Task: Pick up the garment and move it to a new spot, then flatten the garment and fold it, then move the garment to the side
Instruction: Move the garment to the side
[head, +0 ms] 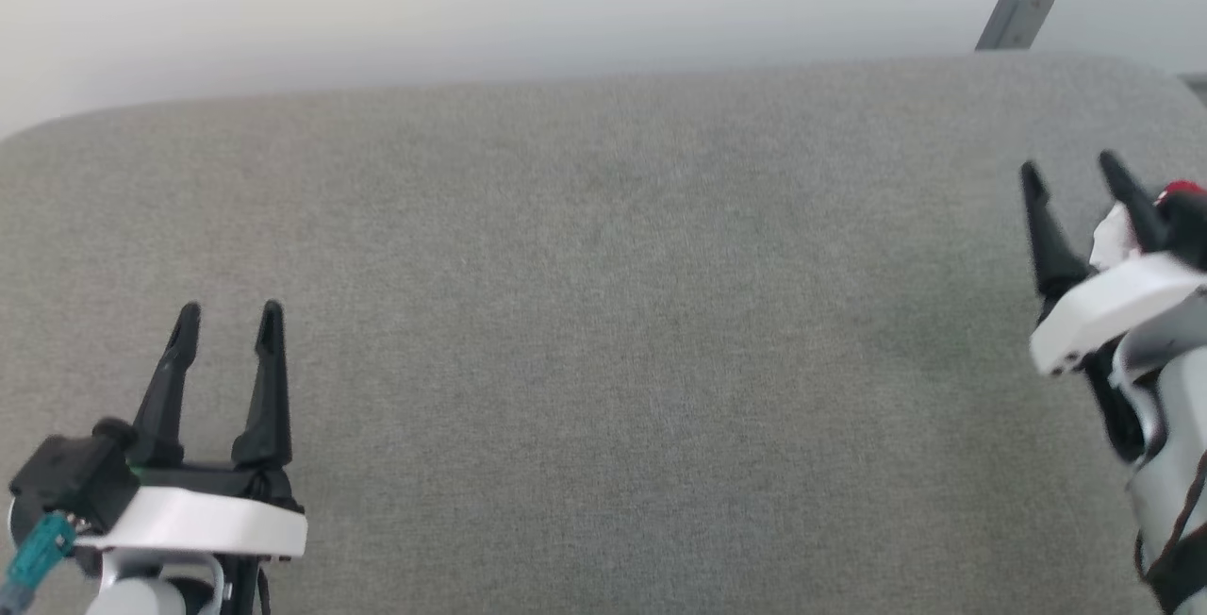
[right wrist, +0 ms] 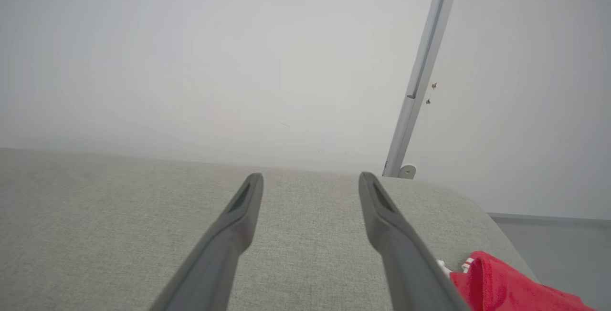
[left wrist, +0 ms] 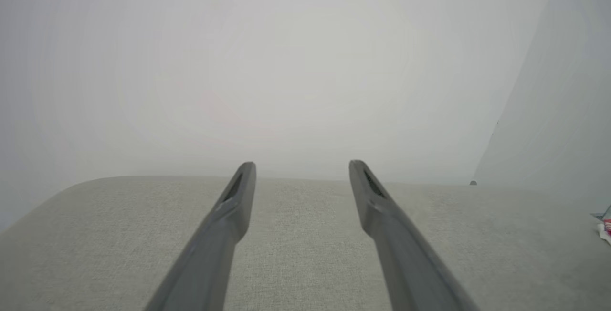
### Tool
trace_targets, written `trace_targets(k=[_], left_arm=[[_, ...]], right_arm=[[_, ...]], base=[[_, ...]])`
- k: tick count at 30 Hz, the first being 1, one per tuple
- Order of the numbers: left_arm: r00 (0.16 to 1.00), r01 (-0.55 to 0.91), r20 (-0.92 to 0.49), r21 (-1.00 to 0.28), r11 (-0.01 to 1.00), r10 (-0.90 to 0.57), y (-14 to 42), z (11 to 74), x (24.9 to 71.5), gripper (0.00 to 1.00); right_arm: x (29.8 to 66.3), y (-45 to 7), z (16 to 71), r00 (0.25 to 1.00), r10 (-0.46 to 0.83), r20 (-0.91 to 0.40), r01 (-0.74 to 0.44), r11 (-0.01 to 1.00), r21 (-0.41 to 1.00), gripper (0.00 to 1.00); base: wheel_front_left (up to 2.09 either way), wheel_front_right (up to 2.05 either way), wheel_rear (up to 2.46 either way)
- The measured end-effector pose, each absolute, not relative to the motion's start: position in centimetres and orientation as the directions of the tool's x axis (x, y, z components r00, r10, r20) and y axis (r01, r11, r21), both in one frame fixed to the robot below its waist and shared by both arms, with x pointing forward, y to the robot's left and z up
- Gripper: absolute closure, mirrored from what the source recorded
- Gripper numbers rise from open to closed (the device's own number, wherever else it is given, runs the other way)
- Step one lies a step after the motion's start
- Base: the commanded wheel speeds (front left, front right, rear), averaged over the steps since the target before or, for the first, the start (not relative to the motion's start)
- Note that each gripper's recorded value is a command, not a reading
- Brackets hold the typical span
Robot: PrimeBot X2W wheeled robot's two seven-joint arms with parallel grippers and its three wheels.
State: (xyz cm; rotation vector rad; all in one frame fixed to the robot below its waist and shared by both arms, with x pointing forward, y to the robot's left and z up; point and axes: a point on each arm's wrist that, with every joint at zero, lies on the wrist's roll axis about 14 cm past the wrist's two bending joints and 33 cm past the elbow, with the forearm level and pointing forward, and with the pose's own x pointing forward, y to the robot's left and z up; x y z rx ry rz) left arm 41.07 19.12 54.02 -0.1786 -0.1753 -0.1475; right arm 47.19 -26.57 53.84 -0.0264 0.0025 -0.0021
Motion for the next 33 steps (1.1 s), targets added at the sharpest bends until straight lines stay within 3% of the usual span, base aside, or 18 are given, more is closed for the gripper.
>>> trace_targets(k=[15, 33], left_arm=[[0.980, 0.058, 0.199, -0.162, 0.985, -0.025, 21.5, 54.4, 35.3, 0.00], [0.980, -0.016, 0.191, -0.174, 0.985, 0.050, 23.6, 54.0, 32.1, 0.00]], right_arm=[[41.5, -22.7, 54.0, 0.993, 0.075, 0.091, -0.078, 0.996, 0.032, 0.00], [37.0, -21.6, 51.7, 0.994, 0.058, 0.090, -0.067, 0.993, 0.097, 0.00]], base=[[0.00, 0.00, 0.00], [0.00, 0.00, 0.00]])
